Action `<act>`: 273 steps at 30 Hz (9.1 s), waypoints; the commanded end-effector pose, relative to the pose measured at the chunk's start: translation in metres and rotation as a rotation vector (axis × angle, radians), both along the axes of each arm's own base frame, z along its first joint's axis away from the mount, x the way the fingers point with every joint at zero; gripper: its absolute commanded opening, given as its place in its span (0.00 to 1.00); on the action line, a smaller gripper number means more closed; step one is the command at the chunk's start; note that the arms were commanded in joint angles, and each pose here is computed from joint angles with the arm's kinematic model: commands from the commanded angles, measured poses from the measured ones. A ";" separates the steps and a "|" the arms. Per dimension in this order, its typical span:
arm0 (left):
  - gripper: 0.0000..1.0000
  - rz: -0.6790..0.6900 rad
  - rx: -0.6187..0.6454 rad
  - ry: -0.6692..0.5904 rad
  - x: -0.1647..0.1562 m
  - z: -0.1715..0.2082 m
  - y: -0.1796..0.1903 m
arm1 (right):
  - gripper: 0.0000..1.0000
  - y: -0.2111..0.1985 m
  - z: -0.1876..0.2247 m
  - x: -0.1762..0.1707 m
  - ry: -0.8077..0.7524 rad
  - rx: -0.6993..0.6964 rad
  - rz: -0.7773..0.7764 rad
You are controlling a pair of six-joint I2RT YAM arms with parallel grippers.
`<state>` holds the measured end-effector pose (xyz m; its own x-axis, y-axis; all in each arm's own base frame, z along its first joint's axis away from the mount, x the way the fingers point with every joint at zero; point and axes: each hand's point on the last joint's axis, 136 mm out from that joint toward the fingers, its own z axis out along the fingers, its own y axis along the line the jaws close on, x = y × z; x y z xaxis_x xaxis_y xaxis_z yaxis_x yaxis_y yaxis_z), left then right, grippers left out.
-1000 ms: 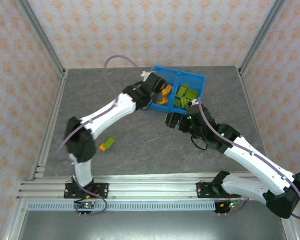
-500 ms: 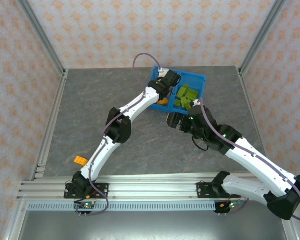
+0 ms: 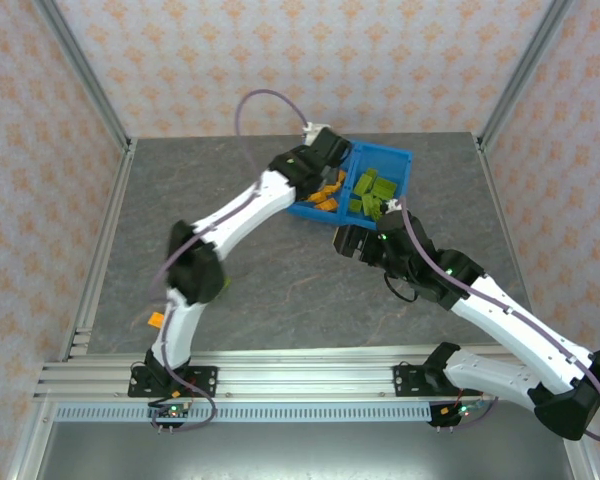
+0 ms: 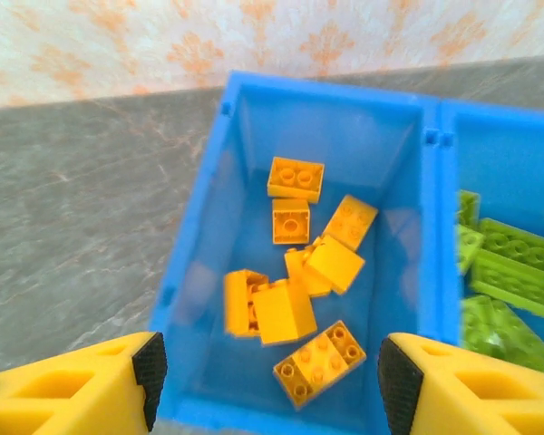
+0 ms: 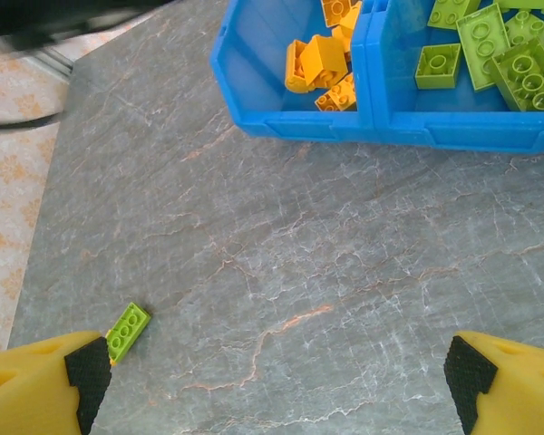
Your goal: Sort the legos into containers by color
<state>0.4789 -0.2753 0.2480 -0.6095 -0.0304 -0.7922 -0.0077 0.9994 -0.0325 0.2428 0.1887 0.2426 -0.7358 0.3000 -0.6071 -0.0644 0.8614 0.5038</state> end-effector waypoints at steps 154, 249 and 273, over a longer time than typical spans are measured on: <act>1.00 0.209 -0.039 0.070 -0.312 0.004 0.259 | 0.30 0.276 -0.233 -0.051 0.313 -0.568 0.301; 0.43 0.952 -0.365 0.520 -0.249 -0.208 0.330 | 0.86 0.151 0.014 0.058 0.070 -0.149 0.455; 1.00 0.770 -0.139 0.533 -0.238 -0.178 0.280 | 0.90 0.111 -0.034 0.010 0.090 -0.064 0.306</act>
